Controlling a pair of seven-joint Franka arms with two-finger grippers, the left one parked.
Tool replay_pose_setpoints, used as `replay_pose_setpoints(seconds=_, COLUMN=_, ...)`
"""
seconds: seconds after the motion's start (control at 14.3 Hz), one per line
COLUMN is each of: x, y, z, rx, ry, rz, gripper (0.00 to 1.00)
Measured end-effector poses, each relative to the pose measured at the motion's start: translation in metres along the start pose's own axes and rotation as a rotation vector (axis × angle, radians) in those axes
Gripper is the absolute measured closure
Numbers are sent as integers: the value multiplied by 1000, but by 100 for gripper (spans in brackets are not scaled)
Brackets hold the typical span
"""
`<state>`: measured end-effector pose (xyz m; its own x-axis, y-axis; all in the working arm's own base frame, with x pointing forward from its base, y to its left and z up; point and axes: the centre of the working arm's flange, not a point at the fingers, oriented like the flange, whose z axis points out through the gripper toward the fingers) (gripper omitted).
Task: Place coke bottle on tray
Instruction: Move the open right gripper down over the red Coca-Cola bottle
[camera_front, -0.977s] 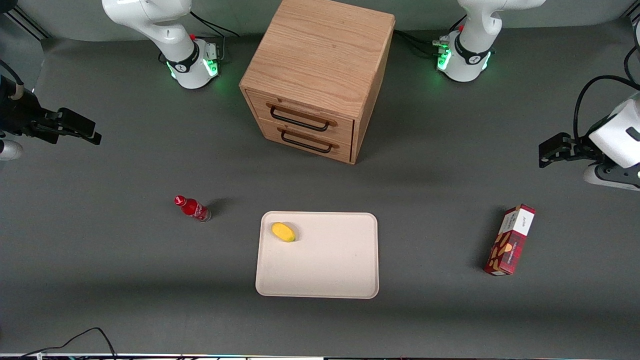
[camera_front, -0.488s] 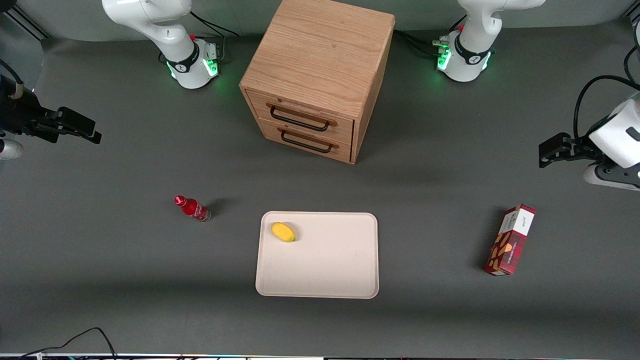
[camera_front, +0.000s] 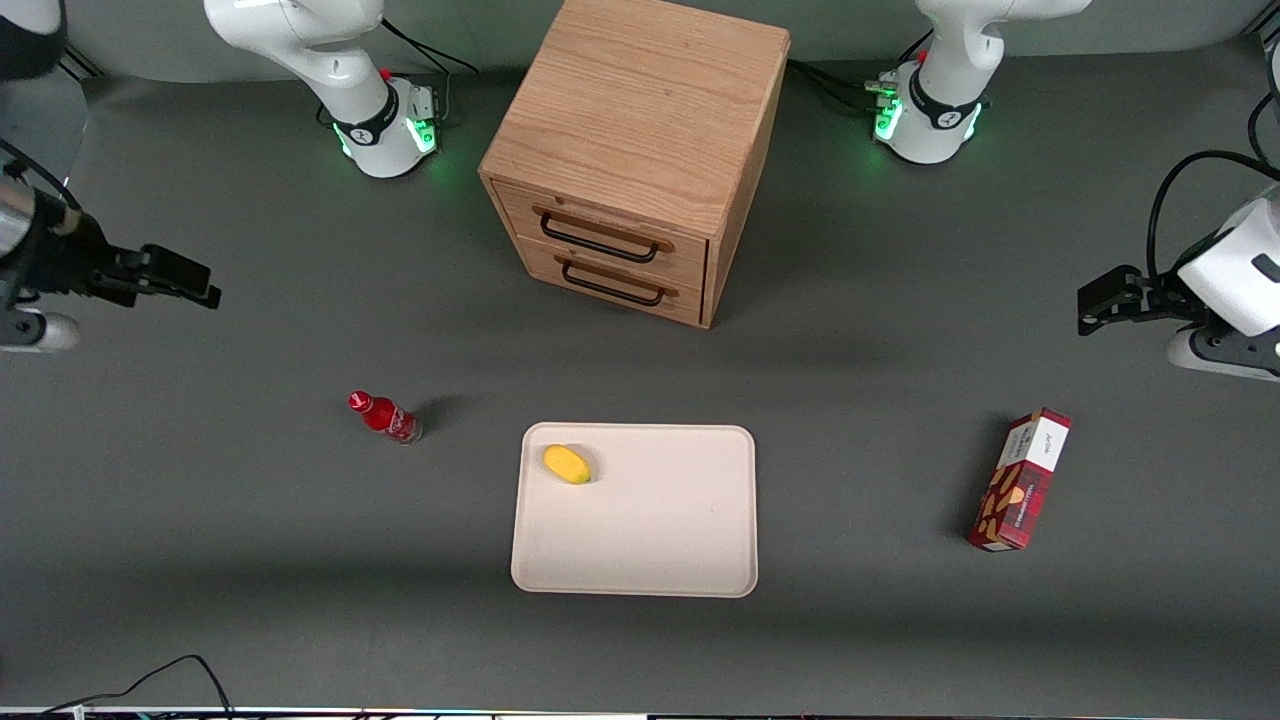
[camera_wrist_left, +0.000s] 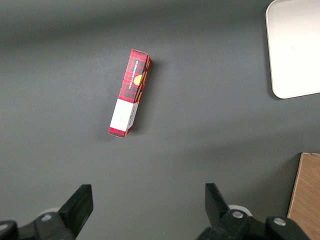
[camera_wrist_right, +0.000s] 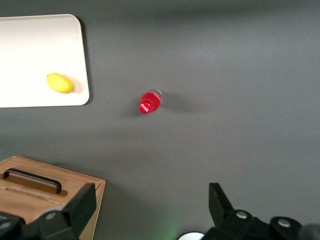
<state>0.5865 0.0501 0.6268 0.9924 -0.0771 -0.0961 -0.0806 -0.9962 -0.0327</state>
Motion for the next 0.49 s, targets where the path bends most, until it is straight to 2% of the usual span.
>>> replay_pose_setpoints(seconds=0.49, x=37, y=-12, z=101, rx=10, ry=46, rz=-8, gripper=0)
